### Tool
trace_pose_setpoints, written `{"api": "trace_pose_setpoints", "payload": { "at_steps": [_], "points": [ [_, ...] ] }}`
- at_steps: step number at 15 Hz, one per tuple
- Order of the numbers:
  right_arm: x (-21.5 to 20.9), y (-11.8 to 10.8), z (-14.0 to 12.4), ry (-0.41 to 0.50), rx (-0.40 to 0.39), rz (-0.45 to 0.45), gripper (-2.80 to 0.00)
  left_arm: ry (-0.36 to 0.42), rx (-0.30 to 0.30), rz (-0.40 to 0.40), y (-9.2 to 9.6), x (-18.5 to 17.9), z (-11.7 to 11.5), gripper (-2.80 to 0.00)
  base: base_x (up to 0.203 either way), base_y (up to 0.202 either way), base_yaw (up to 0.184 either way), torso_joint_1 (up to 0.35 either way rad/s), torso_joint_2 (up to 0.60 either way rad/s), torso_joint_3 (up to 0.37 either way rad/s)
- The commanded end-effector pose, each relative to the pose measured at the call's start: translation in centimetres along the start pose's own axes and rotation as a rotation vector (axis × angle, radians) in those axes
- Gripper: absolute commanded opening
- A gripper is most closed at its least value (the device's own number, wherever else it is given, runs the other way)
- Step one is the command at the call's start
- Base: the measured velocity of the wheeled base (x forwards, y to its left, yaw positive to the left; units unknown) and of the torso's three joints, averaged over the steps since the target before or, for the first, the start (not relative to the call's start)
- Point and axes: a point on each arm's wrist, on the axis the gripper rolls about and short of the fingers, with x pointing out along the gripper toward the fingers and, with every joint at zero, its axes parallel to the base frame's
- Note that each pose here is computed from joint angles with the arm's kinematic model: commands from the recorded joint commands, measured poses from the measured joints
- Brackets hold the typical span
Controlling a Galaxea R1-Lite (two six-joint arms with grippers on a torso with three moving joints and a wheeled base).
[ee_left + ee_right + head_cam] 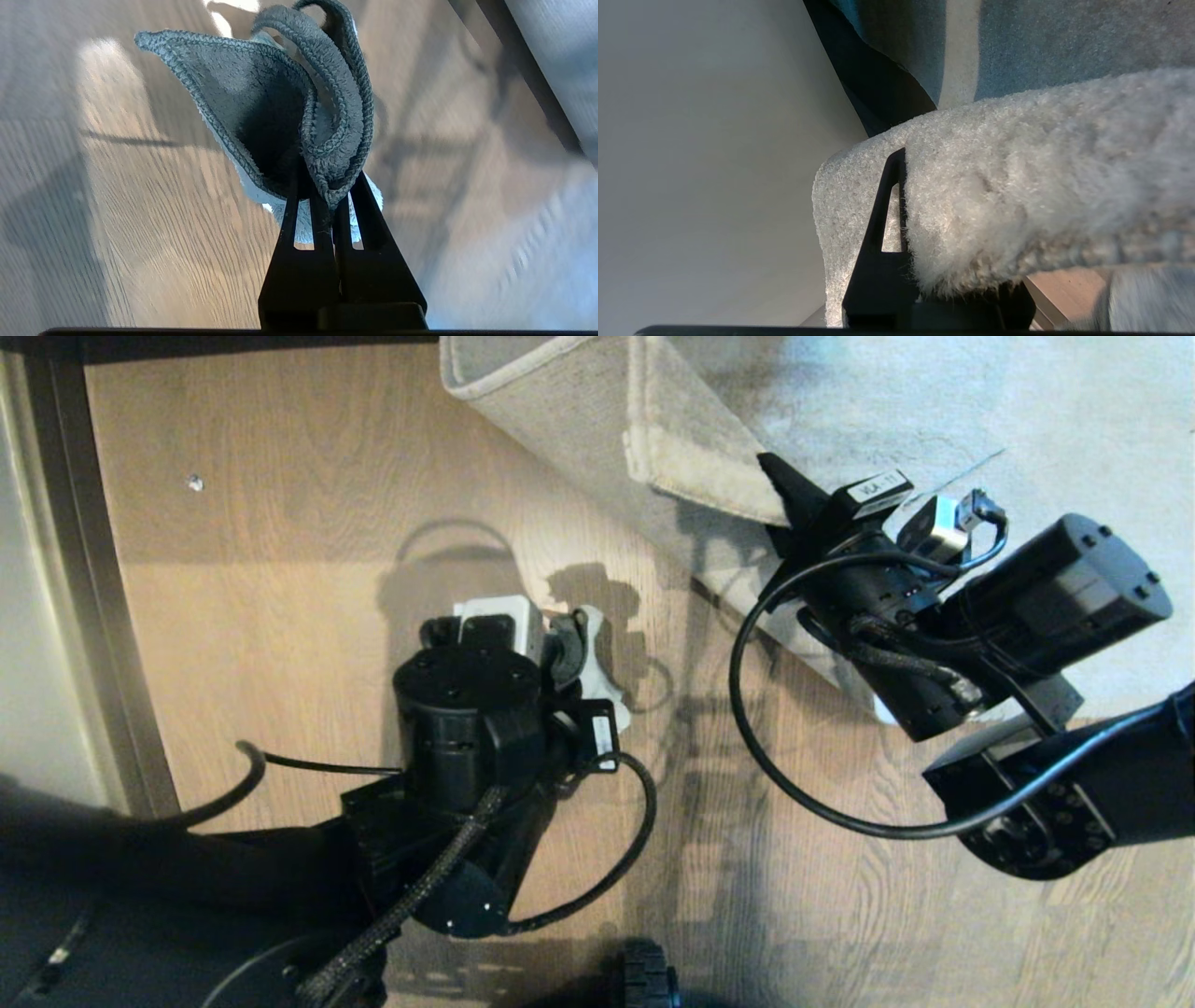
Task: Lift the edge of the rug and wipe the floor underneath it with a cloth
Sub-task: Wipe the floor under the carpet with a rag
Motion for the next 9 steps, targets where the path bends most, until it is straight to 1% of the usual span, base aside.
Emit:
{"api": "trace_pose_setpoints", "payload": {
  "at_steps": [1,5,9],
  "points": [
    [0.0,0.4,0.1,-0.011,0.01,0.046,-2.8,-0.021,-0.027,0.043,0.5,1.6,0.3,-2.8,0.0,0.0,0.0,0.0,0.0,0.0],
    [0.1,0.5,0.1,-0.013,0.01,0.05,-2.8,-0.069,-0.082,0.11,1.6,4.5,1.5,-2.8,0.0,0.0,0.0,0.0,0.0,0.0],
    [0.0,0.3,0.1,-0.012,0.009,0.043,-2.8,-0.165,-0.144,0.14,2.0,6.7,4.4,-2.8,0.0,0.0,0.0,0.0,0.0,0.0]
  ]
}}
